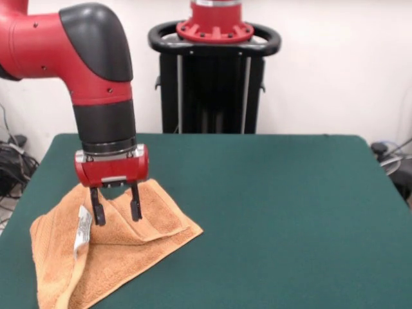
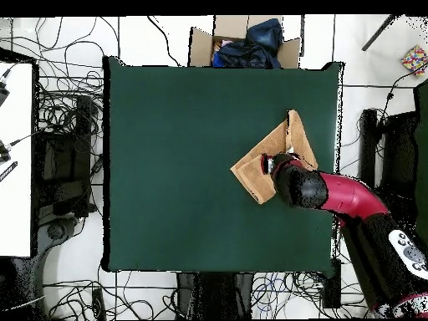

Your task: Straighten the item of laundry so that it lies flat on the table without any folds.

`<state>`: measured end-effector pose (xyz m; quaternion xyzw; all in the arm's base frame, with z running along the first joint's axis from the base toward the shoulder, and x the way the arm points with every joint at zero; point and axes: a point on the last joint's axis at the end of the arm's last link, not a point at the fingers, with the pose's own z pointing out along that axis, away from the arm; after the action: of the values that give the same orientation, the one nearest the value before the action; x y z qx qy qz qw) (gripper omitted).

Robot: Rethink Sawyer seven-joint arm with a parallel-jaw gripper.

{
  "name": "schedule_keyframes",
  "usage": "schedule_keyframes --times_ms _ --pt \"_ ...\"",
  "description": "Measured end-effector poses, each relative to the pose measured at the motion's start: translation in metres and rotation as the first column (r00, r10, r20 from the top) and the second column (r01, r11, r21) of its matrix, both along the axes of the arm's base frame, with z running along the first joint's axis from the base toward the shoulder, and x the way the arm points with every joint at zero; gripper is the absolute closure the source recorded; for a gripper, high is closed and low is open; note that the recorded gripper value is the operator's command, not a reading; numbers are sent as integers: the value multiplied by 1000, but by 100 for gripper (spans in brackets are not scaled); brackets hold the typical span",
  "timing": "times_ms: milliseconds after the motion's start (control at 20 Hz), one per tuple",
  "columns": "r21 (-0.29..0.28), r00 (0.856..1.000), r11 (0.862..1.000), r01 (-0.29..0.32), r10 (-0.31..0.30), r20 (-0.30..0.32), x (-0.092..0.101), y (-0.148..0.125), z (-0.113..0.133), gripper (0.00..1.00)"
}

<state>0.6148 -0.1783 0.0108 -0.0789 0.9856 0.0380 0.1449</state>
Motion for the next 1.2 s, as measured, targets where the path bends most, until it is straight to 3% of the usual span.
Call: schedule_keyframes --times_ms 400,1200 --pt "9 1000 1000 10 -9 -15 -6 -2 -10 0" --pt "-68 999 997 46 -45 22 -25 -24 -26 0"
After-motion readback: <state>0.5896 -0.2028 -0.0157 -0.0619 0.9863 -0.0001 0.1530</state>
